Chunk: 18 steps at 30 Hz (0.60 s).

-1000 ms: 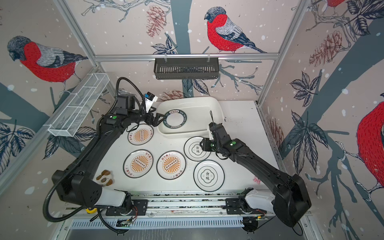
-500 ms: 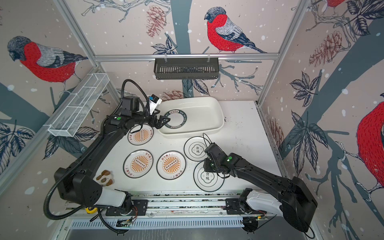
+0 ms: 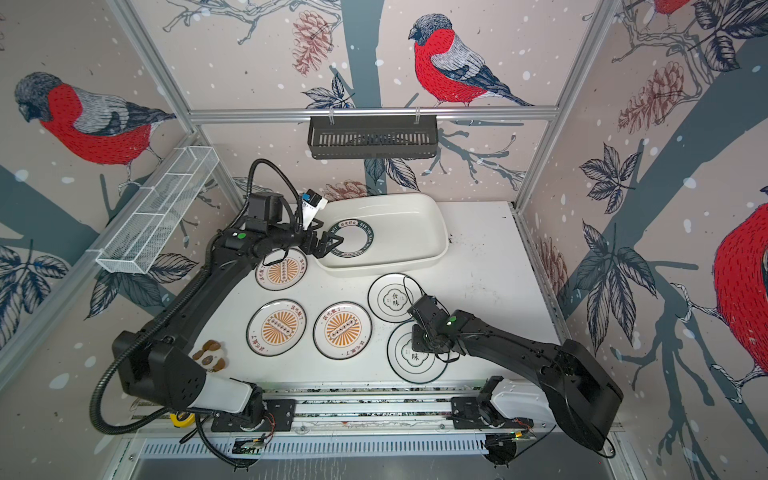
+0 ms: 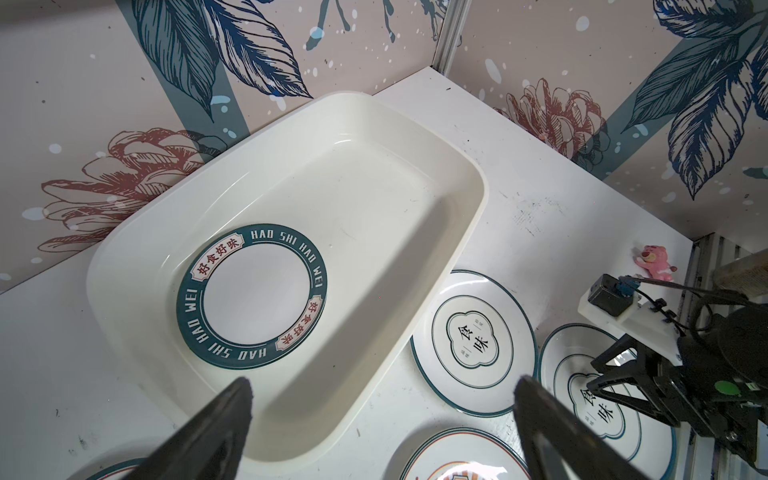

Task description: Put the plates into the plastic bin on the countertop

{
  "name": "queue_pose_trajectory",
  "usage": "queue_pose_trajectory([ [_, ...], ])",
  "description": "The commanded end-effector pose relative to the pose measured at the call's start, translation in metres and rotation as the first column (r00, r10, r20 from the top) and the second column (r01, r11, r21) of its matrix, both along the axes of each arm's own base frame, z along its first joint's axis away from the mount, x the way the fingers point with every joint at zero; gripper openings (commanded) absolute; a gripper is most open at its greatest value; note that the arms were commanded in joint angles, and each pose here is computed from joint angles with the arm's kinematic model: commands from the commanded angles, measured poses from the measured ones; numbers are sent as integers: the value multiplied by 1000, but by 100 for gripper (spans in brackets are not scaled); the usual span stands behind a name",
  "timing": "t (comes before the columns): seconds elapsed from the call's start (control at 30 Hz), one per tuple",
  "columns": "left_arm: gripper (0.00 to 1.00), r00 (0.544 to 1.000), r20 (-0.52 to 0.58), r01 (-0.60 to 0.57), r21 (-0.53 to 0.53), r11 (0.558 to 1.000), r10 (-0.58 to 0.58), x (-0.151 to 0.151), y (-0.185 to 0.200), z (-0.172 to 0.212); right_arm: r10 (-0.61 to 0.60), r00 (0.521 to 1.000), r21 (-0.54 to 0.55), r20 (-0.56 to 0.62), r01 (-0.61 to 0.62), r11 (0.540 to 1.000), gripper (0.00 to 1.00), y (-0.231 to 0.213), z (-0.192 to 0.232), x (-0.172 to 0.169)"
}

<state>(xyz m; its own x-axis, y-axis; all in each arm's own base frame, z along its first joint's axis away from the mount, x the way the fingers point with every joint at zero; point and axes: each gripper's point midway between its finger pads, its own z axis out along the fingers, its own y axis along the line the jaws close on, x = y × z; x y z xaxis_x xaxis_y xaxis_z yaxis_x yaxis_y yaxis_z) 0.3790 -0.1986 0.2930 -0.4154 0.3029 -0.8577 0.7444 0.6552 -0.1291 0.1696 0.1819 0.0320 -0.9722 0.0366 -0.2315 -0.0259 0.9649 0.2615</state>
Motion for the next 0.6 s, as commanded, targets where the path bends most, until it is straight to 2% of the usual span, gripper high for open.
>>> queue_pose_trajectory([
  [0.0,97,999,26,23,-21,1000,-22,1,-5,8,-35,999,-23,20,35,999,40,-6,-3,7],
  [0.57,97,1000,7,26,-29,999,-26,5,-9,3,-142,988,-88,53,146,985,40,-44,-11,25],
])
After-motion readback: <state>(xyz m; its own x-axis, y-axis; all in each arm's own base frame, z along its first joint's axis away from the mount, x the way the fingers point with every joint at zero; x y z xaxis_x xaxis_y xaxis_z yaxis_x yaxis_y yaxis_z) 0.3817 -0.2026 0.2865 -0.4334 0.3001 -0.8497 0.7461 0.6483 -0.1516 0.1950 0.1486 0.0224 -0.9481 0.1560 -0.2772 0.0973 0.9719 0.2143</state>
